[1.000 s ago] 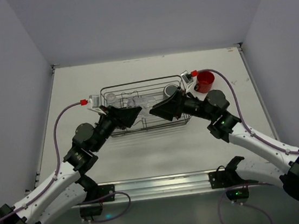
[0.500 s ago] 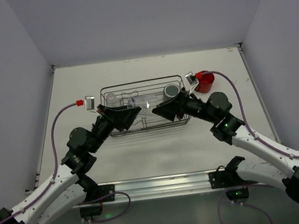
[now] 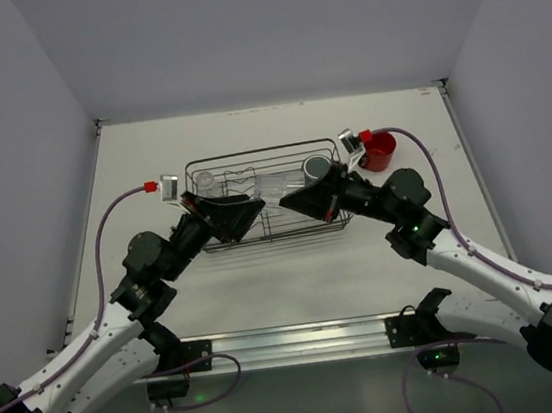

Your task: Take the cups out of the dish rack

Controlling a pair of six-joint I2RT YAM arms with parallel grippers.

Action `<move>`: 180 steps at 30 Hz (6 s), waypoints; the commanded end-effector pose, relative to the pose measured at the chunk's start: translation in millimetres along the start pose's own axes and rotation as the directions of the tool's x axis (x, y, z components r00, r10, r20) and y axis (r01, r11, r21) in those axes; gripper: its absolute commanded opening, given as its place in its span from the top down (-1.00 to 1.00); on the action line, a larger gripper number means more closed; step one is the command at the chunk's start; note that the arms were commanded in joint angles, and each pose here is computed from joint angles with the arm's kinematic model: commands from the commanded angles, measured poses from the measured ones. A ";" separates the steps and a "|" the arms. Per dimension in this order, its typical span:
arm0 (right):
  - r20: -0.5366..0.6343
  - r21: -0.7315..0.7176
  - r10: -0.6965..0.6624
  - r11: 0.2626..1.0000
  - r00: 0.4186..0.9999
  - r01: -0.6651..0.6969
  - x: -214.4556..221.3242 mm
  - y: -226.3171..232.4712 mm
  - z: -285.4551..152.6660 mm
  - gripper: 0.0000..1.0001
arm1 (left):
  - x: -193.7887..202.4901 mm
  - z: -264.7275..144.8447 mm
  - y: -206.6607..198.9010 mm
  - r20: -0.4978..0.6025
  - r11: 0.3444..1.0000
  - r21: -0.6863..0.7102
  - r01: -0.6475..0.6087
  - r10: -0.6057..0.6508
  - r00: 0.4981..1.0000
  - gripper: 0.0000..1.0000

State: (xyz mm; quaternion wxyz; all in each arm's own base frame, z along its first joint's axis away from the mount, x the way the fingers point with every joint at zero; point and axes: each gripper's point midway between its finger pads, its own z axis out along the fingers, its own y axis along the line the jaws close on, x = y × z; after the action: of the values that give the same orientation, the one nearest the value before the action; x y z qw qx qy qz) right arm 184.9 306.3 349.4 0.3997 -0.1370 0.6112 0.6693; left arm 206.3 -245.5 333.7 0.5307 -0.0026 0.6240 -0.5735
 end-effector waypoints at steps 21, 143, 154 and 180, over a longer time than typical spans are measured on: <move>-0.190 0.964 0.168 -0.157 0.967 0.217 -35.6 -254.7 -286.5 1.00 | 28.3 -59.6 75.8 -0.349 0.854 -0.268 -0.447 0.347 0.871 -1.00; 0.099 0.712 -0.254 0.694 0.962 0.110 -67.8 -77.6 -130.4 1.00 | -12.6 -0.1 13.8 -0.073 0.903 -0.230 -0.363 0.356 0.932 -1.00; -0.188 0.980 -0.110 -0.084 0.976 0.179 -87.0 -154.8 -264.1 1.00 | 40.0 -68.0 70.8 -0.499 0.767 -0.253 -0.589 0.418 0.759 -1.00; -0.208 0.969 0.108 -0.113 0.972 0.220 -83.1 -253.6 -258.4 1.00 | 37.6 -81.0 73.2 -0.471 0.759 -0.236 -0.607 0.457 0.754 -1.00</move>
State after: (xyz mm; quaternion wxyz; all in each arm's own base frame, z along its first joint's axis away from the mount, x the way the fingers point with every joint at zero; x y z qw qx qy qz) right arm 323.2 18.5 168.3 0.3051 0.1173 0.9431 -0.0613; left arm 182.3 -183.4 243.8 0.5358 0.1667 0.7863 -0.2585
